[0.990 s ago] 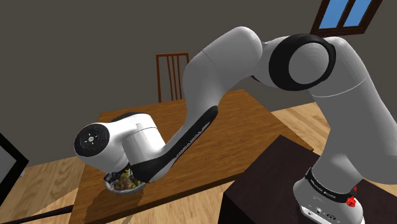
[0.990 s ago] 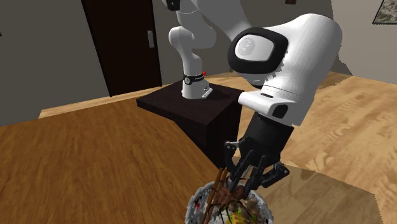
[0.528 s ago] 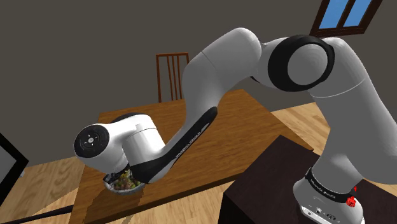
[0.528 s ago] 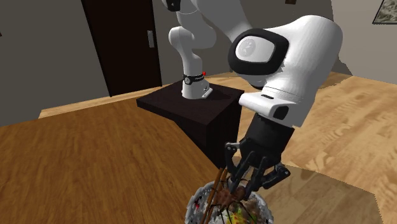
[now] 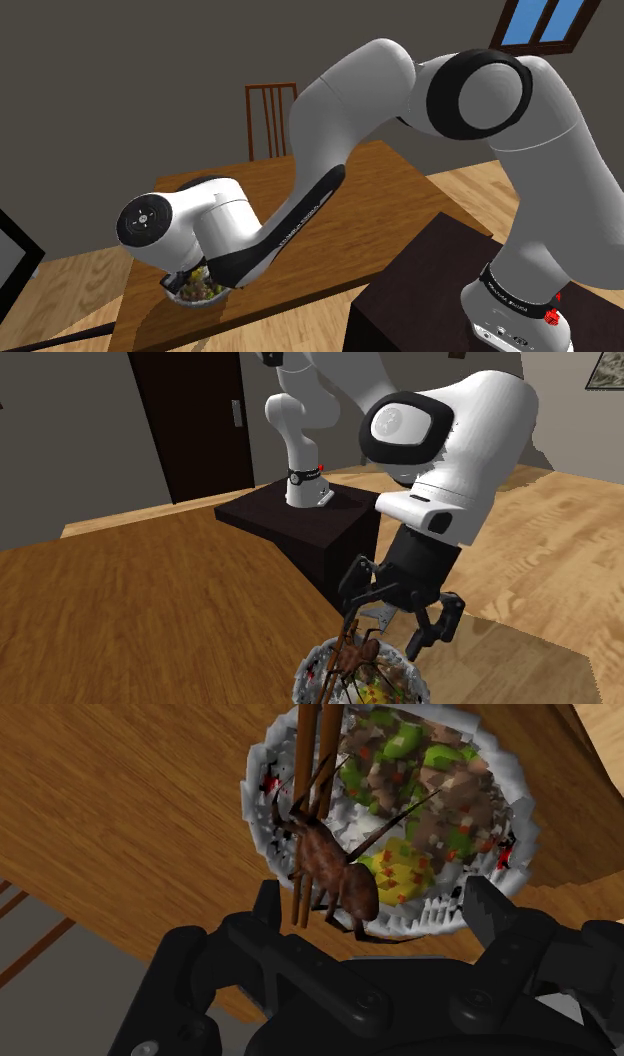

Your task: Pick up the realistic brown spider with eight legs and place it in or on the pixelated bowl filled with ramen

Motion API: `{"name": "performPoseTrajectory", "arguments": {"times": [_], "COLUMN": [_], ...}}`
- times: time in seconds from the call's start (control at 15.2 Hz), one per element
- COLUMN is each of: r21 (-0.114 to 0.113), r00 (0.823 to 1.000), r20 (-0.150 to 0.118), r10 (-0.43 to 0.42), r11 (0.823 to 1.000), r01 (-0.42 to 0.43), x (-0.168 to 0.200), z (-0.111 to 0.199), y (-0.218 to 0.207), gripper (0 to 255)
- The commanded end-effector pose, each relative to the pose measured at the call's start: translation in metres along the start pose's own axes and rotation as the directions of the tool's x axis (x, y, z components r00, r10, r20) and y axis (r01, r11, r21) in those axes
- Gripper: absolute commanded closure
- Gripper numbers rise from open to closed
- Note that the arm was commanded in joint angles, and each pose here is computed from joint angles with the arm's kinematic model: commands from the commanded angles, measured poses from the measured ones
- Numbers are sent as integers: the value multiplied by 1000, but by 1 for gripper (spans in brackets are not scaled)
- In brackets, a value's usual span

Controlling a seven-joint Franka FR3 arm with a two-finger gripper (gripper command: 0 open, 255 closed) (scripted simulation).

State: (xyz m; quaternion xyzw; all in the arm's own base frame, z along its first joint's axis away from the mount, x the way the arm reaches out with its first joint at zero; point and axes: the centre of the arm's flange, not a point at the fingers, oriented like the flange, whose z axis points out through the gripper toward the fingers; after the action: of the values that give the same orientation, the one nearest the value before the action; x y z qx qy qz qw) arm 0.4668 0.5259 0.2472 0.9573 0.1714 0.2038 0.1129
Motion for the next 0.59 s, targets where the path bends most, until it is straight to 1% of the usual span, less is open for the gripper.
{"name": "performPoseTrajectory", "arguments": {"times": [0.0,0.07,0.53], "r21": [0,0,0], "r00": [1000,1000,1000], "r20": [0,0,0], "r10": [0,0,0], "r11": [1000,1000,1000], "r01": [0,0,0], "x": [0,0,0], "z": [-25,-35,-35], "y": [-2,-2,-2], "gripper": [0,0,0]}}
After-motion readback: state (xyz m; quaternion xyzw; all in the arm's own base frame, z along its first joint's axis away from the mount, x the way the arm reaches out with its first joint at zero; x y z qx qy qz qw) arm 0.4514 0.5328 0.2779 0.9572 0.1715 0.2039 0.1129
